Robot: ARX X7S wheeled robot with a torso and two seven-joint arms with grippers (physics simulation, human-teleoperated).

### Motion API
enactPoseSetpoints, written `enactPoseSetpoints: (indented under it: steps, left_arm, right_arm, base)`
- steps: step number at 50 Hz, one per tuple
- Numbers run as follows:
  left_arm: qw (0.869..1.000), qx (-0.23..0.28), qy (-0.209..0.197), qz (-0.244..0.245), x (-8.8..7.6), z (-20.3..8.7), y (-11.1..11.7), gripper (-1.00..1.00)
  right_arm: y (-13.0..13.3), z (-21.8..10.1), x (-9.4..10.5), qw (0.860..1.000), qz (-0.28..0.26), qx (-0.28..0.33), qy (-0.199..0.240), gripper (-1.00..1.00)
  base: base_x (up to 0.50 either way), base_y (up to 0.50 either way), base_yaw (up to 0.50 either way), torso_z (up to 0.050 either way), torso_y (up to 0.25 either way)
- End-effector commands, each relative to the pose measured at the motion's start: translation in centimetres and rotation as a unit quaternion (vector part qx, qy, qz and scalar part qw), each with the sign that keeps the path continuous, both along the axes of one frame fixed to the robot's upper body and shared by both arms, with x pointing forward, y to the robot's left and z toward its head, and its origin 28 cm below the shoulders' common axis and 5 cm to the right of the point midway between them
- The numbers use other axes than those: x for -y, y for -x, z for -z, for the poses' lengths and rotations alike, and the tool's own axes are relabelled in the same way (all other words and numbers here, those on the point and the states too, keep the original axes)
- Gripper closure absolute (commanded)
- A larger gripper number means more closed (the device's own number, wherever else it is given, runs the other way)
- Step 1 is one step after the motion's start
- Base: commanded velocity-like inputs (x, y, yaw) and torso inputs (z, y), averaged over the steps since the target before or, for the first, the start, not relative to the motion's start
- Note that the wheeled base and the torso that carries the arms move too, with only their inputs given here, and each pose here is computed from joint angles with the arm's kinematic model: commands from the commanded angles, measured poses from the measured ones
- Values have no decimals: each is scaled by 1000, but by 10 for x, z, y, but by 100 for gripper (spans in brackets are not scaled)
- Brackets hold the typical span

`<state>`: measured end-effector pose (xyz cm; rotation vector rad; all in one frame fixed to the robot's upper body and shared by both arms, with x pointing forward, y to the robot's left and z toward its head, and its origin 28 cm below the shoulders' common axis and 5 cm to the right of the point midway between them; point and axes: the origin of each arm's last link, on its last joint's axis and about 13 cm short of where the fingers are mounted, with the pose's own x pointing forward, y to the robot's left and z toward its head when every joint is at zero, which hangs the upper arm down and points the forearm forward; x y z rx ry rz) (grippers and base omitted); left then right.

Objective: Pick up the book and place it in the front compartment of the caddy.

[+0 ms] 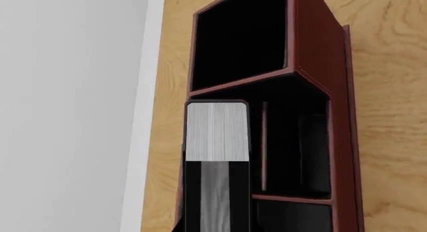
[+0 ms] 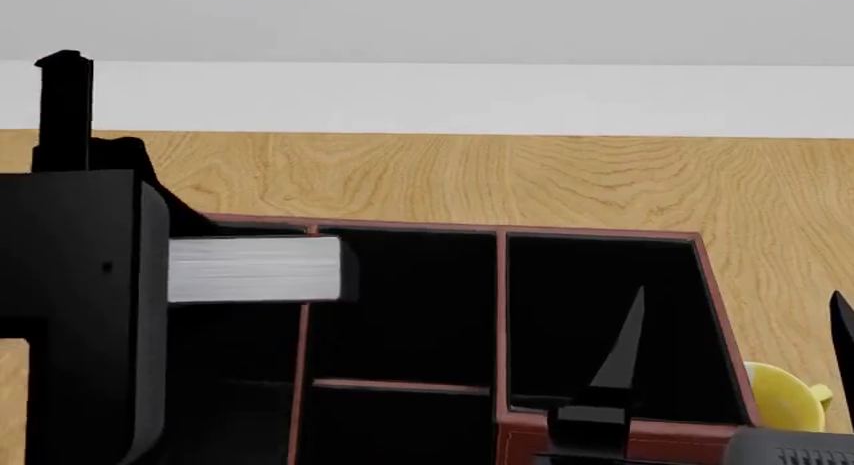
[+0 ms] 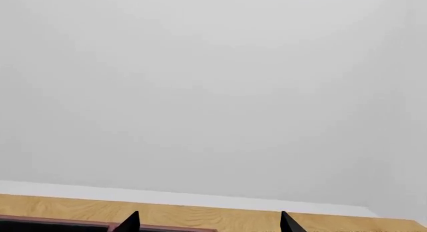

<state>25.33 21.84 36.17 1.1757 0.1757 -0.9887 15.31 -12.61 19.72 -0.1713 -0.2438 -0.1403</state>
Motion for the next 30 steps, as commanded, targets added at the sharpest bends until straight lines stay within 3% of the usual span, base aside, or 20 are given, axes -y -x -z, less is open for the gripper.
enactPoseSetpoints:
  steps: [1,30]
  left_arm:
    - [999,44,18,-8,4,-11,-13,100]
    - [1000,25,16,12,19,-3,-37,100]
  right_arm:
    - [2,0,2,1000,6,1,-1,-100]
    - [5,3,9,1000,26,-5,0,-100]
  base:
    - [0,0,0,0,0]
    - [0,0,0,0,1]
